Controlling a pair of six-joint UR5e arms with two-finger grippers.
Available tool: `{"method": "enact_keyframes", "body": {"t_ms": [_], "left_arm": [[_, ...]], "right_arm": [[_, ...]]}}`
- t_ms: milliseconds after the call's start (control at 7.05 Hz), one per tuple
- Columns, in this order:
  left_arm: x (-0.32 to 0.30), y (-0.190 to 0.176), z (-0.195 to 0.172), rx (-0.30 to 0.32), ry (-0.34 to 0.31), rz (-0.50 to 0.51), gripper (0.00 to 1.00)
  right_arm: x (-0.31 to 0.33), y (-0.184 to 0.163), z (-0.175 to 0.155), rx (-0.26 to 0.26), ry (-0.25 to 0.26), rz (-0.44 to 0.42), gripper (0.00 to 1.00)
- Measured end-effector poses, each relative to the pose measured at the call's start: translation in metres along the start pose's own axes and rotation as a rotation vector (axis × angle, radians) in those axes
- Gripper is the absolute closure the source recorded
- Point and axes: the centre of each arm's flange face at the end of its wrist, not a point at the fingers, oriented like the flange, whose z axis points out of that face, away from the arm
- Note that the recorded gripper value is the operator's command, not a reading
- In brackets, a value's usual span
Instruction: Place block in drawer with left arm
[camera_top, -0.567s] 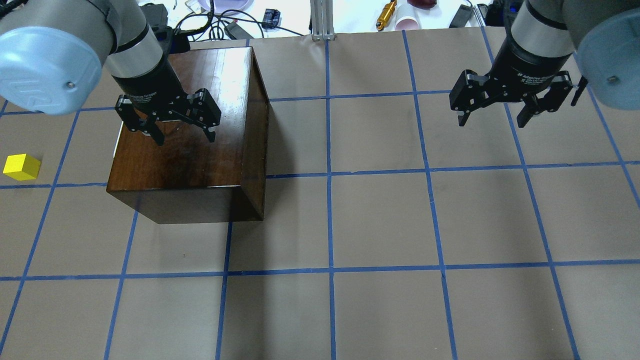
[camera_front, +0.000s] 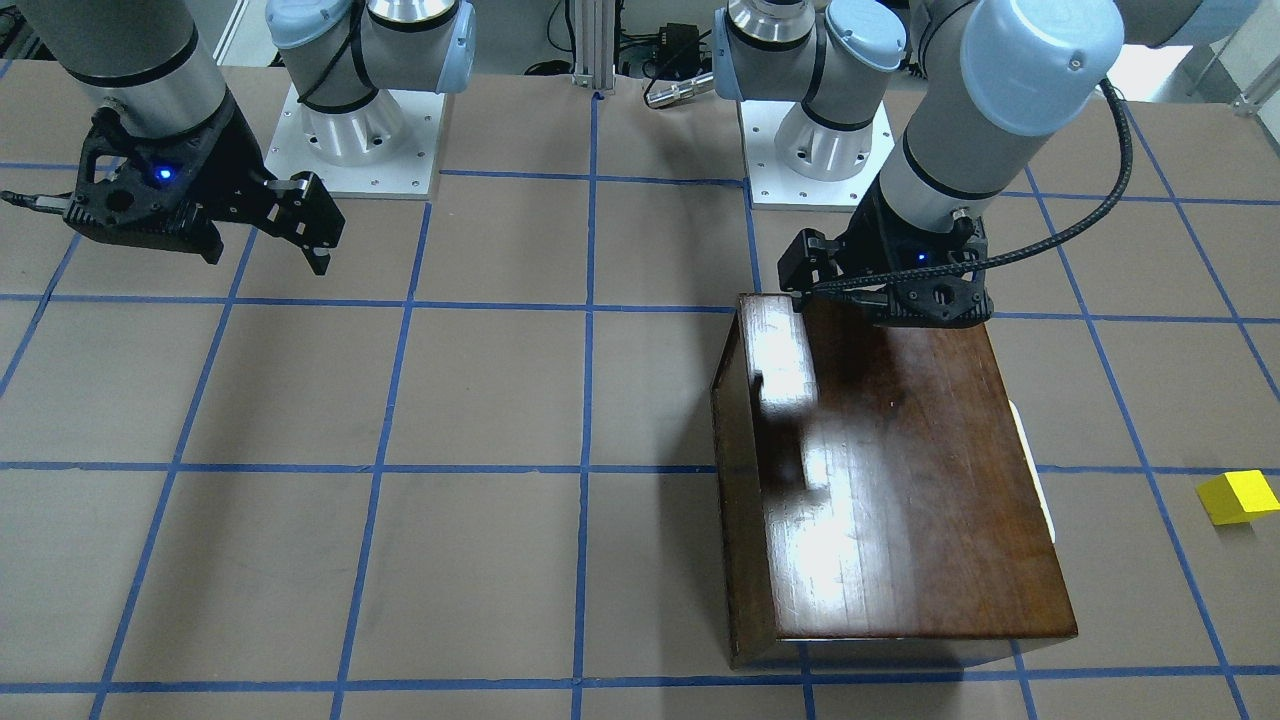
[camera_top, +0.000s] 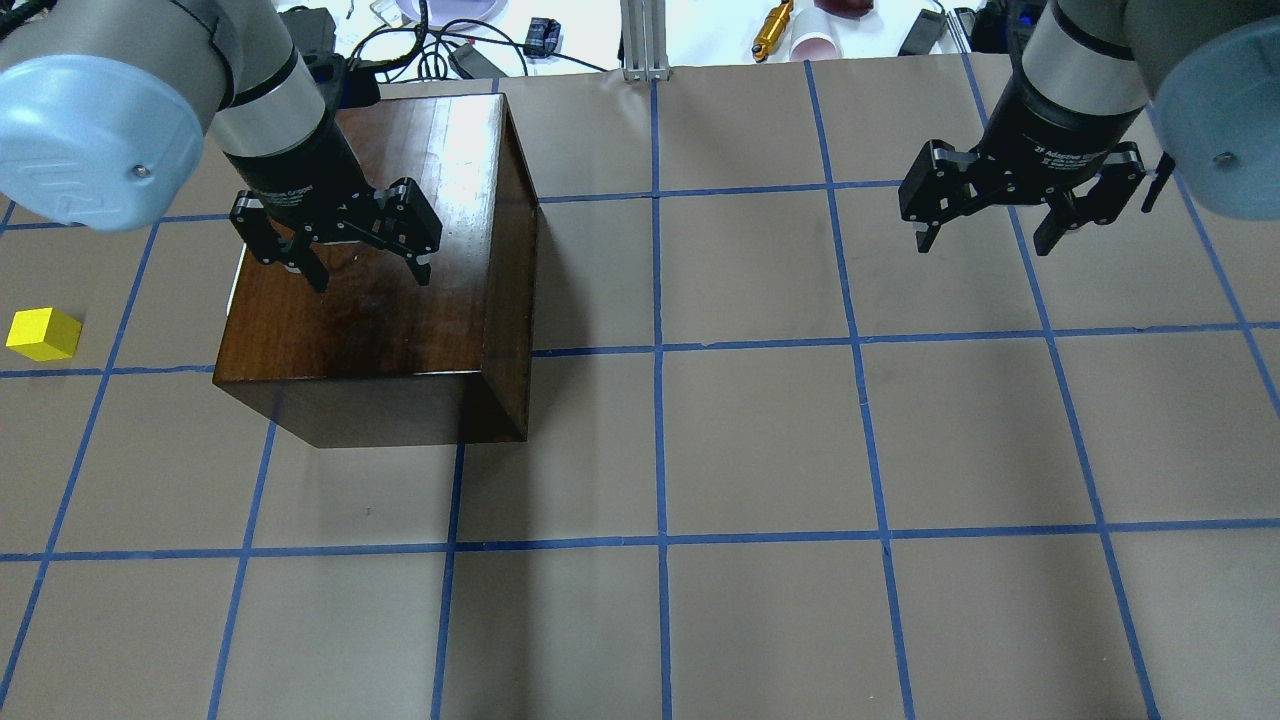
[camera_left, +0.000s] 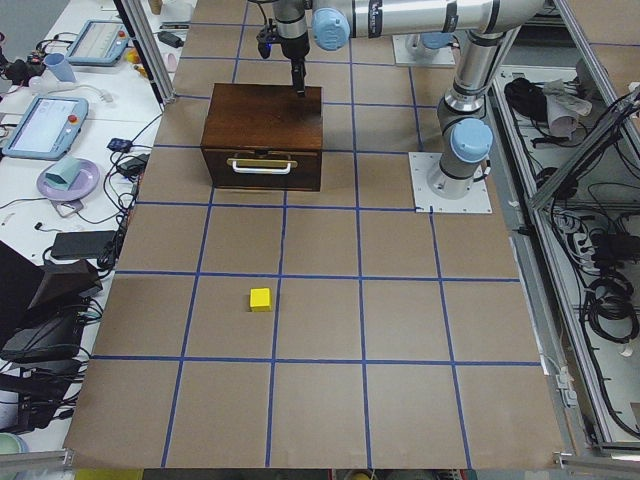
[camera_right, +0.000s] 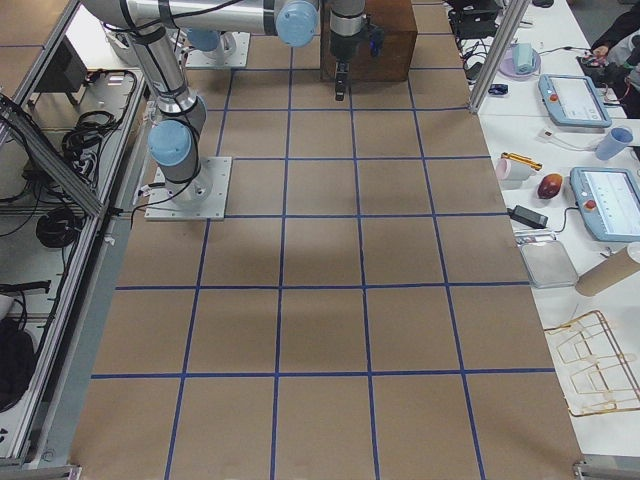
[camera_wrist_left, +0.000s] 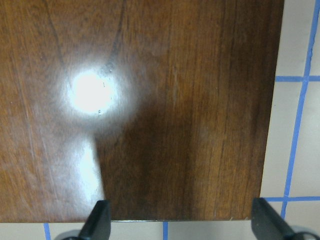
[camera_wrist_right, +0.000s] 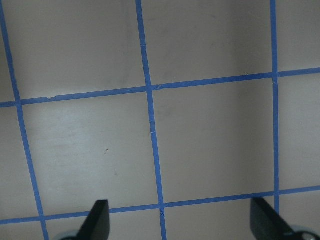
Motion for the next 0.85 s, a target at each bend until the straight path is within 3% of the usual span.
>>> {"method": "enact_keyframes", "body": {"t_ms": [851], "left_arm": [[-0.0049,-0.0032,-0.004,0.025,0.001,-0.011,0.0]], "right_arm": [[0.0001,-0.0001,-0.0003,0.001,0.0,0.0,0.0]]}}
